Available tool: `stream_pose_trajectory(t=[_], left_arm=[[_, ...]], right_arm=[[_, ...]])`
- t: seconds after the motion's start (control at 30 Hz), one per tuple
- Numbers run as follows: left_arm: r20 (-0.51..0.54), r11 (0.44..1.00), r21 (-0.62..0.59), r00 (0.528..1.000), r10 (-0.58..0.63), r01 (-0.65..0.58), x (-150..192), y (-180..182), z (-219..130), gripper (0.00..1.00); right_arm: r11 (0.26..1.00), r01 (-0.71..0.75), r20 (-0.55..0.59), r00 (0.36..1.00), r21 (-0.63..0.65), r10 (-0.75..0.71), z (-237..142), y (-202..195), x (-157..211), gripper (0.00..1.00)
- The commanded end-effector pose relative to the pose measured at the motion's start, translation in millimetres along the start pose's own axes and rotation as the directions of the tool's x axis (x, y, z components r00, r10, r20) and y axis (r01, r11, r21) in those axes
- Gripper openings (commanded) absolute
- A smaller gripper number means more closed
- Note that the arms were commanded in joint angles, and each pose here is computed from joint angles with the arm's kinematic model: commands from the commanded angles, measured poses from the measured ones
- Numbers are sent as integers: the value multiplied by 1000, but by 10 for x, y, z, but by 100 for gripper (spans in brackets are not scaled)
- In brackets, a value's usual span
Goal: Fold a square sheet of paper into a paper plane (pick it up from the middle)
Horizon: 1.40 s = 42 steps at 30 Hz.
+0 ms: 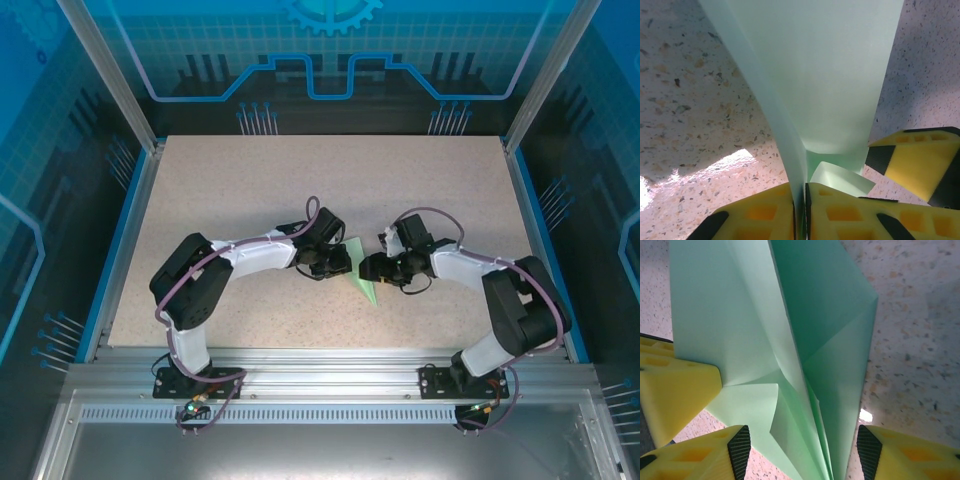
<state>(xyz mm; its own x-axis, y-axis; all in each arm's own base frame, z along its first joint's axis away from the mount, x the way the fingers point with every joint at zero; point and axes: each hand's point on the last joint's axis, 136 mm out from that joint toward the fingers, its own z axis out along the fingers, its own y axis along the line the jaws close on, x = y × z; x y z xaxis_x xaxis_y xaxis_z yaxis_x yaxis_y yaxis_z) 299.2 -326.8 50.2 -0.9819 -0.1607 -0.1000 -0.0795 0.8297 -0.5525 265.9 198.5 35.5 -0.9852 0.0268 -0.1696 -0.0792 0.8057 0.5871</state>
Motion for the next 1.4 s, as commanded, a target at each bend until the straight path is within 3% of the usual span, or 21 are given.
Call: stream_pose_trajectory(t=[0.0,0.17,0.37,0.63,1.17,1.37], left_arm=[[-5,999,-33,1000,17,-17,47,79,-21,16],[-6,999,-34,1000,16,-16,44,82,-9,16],[-12,999,-40,1000,12,-12,50,96,15,16],[-13,999,-38,1000,10,-10,53,97,12,16],[-14,999,-41,1000,7,-8,72,121,7,19],[-11,999,-49,1000,6,-6,87,156,-4,20]], right_arm=[[997,59,-30,998,-48,-61,64,174,0,60],[996,74,-46,996,-53,-76,106,199,32,57],[995,95,-58,994,-37,-97,119,197,81,44],[992,120,-82,990,28,-117,168,119,105,35],[963,195,-120,977,187,-175,207,27,121,33],[957,200,-130,976,209,-176,197,3,156,23]])
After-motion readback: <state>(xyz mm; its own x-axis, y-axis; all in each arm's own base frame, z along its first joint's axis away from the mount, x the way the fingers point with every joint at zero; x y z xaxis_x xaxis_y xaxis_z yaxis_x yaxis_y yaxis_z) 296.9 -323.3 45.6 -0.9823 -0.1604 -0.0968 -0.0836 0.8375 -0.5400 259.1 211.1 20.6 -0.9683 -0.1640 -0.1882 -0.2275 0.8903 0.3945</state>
